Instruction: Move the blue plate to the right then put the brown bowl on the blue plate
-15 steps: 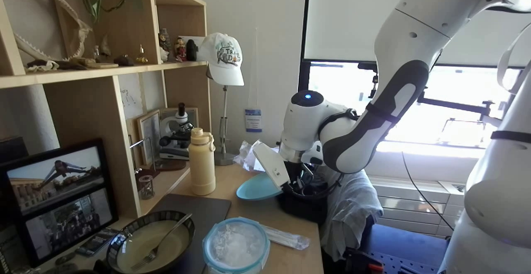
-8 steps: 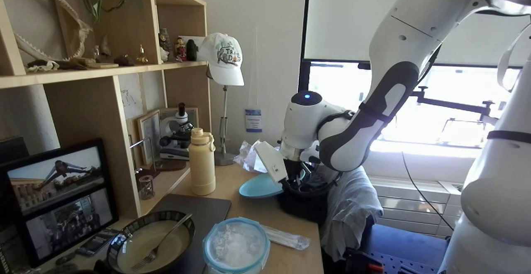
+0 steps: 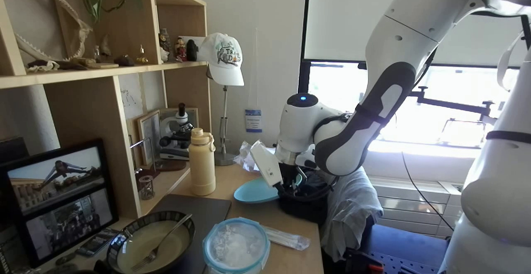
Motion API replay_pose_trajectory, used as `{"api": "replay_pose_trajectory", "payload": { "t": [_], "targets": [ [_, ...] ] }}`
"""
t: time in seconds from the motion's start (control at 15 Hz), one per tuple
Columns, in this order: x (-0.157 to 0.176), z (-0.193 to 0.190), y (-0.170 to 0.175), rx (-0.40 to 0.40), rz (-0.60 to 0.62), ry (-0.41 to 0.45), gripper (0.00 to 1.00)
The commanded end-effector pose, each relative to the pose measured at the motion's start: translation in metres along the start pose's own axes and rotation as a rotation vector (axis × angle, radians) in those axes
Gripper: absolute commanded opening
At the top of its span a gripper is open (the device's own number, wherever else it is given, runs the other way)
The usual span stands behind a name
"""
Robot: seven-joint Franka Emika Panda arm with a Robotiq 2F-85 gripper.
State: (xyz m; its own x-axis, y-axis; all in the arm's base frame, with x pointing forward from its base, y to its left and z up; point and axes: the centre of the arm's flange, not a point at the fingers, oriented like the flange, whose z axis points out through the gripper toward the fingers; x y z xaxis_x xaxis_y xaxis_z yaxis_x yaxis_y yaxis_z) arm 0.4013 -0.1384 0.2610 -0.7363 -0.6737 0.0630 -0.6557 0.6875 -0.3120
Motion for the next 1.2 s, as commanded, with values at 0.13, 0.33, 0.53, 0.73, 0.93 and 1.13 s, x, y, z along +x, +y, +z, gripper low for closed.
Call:
{"api": "replay_pose_trajectory", "payload": {
  "t": [0.13,0.33,0.53,0.73,0.93,1.13],
  "targets": [
    [-0.027,0.038,0.015,0.04,0.011,0.01,0.35],
    [-0.012,0.031,0.011,0.056,0.031,0.02,0.56],
    [0.01,0.018,0.004,0.066,0.051,0.039,0.8],
    [0.031,-0.009,-0.003,0.064,0.053,0.057,0.99],
    [0.039,-0.037,-0.003,0.053,0.018,0.086,1.0],
    [0.052,-0.043,-0.002,0.02,0.001,0.156,1.0]
  ]
}}
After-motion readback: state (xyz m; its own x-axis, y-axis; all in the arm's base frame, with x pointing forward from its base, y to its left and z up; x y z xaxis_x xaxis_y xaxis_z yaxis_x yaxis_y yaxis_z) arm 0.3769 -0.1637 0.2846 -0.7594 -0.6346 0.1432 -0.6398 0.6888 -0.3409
